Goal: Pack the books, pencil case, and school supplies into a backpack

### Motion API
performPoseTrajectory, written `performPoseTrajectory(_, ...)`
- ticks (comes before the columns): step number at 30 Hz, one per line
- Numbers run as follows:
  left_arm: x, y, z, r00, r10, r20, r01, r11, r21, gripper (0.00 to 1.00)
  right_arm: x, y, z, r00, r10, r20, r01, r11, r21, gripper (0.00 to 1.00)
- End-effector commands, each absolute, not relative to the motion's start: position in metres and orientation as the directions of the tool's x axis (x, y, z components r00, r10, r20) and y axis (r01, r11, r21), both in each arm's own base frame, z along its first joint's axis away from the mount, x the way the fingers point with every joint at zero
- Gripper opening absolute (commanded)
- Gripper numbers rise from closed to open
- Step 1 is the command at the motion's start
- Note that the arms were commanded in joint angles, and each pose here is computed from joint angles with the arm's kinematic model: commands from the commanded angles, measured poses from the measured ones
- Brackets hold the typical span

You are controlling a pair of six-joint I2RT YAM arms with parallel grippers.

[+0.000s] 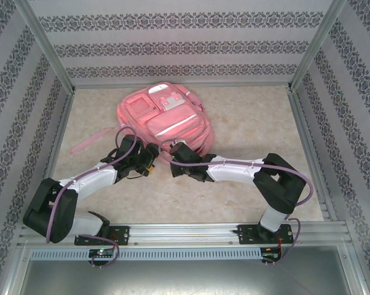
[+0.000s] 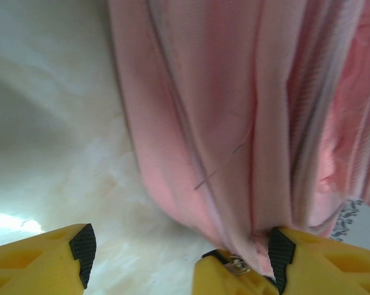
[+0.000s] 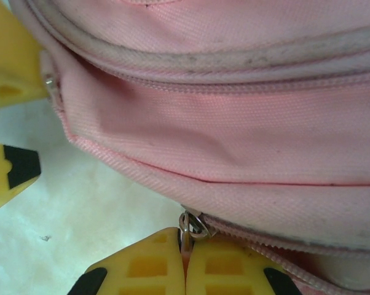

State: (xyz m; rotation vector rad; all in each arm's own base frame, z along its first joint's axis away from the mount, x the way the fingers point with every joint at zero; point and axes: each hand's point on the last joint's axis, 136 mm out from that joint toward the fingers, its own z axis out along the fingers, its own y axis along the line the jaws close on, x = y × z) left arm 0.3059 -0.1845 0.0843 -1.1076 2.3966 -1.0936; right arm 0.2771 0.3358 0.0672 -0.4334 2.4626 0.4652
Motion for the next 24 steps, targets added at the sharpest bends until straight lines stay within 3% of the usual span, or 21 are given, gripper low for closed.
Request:
performPoseTrajectory(1, 0.328, -0.197, 0.108, -0.629, -0.775, 0.057, -0.472, 0.323, -0.821, 0.74, 0.279, 0.357, 0.085, -0.769, -0.162, -0.618, -0.419, 0.858, 0.296, 0.0)
performPoseTrajectory(3, 0.334, -0.199, 0.11, -0.624, -0.78, 0.046, -0.461, 0.319, -0.828, 0.72, 0.278, 0.357, 0.087, -0.771, -0.161, -0.616, -0.418, 0.858, 0.299, 0.0)
performPoseTrajectory(6, 0.345, -0.204, 0.108, -0.615, -0.788, 0.035, -0.445, 0.31, -0.84, 0.57, 0.277, 0.356, 0.09, -0.773, -0.163, -0.614, -0.416, 0.859, 0.297, 0.0)
performPoseTrajectory(8, 0.348, -0.205, 0.099, -0.609, -0.793, 0.03, -0.46, 0.322, -0.828, 0.39, 0.278, 0.352, 0.091, -0.771, -0.163, -0.615, -0.41, 0.867, 0.283, 0.0)
performPoseTrajectory(10, 0.346, -0.198, 0.087, -0.588, -0.808, 0.03, -0.501, 0.335, -0.798, 0.07, 0.281, 0.342, 0.093, -0.768, -0.151, -0.623, -0.383, 0.887, 0.257, 0.0)
performPoseTrajectory(11, 0.343, -0.192, 0.084, -0.57, -0.821, 0.024, -0.522, 0.339, -0.783, 0.0, 0.282, 0.337, 0.093, -0.767, -0.145, -0.625, -0.37, 0.896, 0.246, 0.0)
performPoseTrajectory(21, 0.287, -0.068, 0.083, -0.408, -0.897, -0.167, -0.693, 0.424, -0.583, 0.0, 0.311, 0.237, 0.092, -0.794, -0.096, -0.601, -0.213, 0.969, 0.127, 0.0)
performPoseTrajectory(24, 0.279, -0.032, 0.09, -0.365, -0.906, -0.214, -0.708, 0.42, -0.568, 0.0, 0.32, 0.229, 0.089, -0.801, -0.114, -0.587, -0.223, 0.968, 0.116, 0.0)
